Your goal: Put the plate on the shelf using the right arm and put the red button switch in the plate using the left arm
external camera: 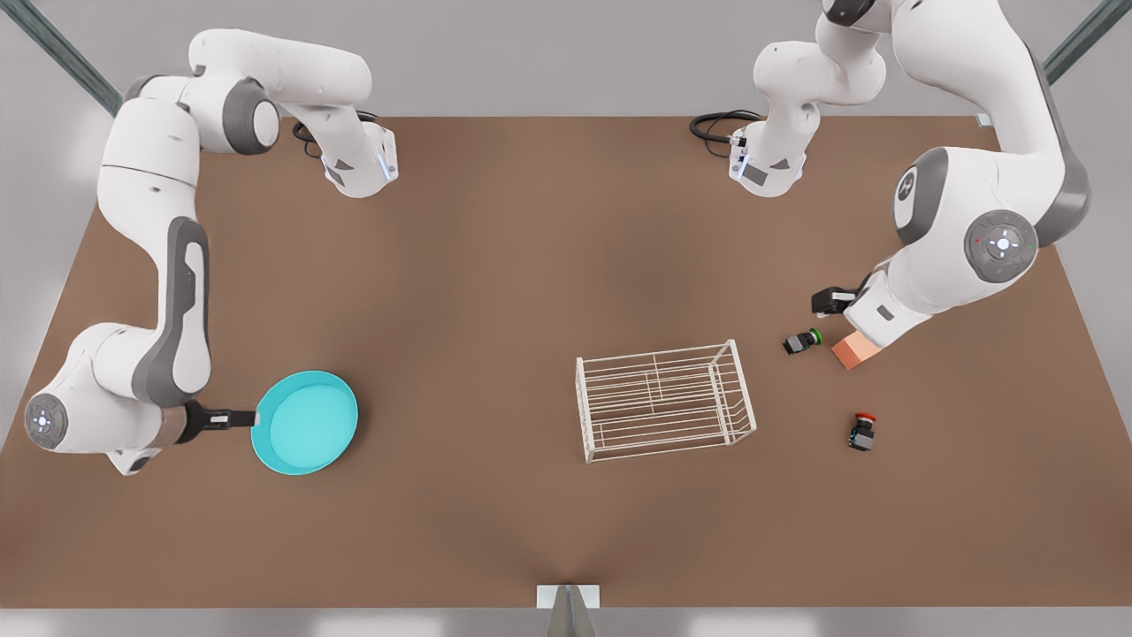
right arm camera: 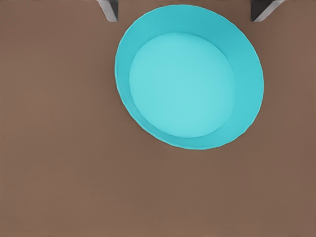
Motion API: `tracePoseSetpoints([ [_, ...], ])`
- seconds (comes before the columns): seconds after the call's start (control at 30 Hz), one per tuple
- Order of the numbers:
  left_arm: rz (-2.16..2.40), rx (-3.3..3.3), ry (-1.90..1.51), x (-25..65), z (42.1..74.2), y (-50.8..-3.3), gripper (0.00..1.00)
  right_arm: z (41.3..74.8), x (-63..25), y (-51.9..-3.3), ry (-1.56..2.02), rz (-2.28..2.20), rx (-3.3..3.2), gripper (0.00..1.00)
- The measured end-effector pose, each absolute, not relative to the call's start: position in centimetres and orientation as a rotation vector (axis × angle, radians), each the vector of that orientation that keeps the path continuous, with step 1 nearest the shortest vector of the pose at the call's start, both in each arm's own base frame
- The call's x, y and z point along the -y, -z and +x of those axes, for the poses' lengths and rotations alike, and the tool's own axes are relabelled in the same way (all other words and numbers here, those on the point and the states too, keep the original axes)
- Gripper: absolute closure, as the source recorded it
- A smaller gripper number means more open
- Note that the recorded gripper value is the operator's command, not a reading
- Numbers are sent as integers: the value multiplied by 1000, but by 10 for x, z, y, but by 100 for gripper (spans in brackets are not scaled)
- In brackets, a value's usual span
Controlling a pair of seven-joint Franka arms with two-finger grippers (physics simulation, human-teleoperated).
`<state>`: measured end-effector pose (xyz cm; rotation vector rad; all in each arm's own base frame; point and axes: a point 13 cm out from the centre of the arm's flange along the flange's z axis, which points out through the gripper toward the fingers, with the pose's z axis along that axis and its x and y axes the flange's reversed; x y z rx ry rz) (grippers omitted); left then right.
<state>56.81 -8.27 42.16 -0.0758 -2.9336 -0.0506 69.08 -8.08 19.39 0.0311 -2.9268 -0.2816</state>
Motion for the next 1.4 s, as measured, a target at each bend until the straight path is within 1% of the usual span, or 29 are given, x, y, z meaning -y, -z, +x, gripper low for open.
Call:
tracePoseSetpoints([
  [0.1, -83, 2933, 45, 87, 566, -423, 0, 697, 86, -169, 381, 70, 2963, 0],
  [0.2, -78, 2930, 42, 86, 566, -423, 0, 701, 96, -148, 409, 133, 2998, 0],
  [0.4, -81, 2926, 44, 89, 564, -425, 0, 688, 112, -92, 387, 271, 3014, 0],
  [0.57, -78, 2924, 47, 88, 563, -425, 0, 691, 118, -69, 367, 375, 3046, 0],
  [0.77, -76, 2925, 55, 86, 563, -425, 0, 681, 112, -47, 400, 439, 3052, 0],
  [0.8, -75, 2924, 56, 86, 563, -425, 0, 681, 110, -45, 407, 447, 3054, 4],
  [0.87, -73, 2925, 57, 85, 563, -425, 0, 680, 109, -43, 418, 465, 3056, 16],
  [0.93, -72, 2926, 57, 85, 564, -425, 0, 681, 107, -45, 425, 484, 3061, 20],
  [0.97, -71, 2926, 57, 84, 564, -425, 0, 682, 106, -45, 428, 493, 3063, 27],
  [1.03, -70, 2925, 58, 84, 564, -424, 0, 683, 105, -46, 432, 513, 3065, 43],
  [1.07, -70, 2925, 58, 84, 564, -424, 0, 683, 105, -46, 433, 522, 3065, 56],
  [1.1, -70, 2925, 59, 84, 564, -424, 0, 683, 105, -46, 435, 530, 3064, 61],
  [1.13, -69, 2925, 59, 84, 564, -424, 0, 683, 105, -46, 436, 539, 3064, 65],
  [1.17, -69, 2926, 59, 84, 564, -424, 0, 683, 105, -46, 436, 547, 3063, 76],
  [1.2, -70, 2926, 59, 84, 564, -424, 0, 683, 105, -46, 438, 555, 3063, 79],
  [1.4, -70, 2926, 59, 85, 564, -424, 0, 684, 101, -47, 446, 611, 3057, 79],
])
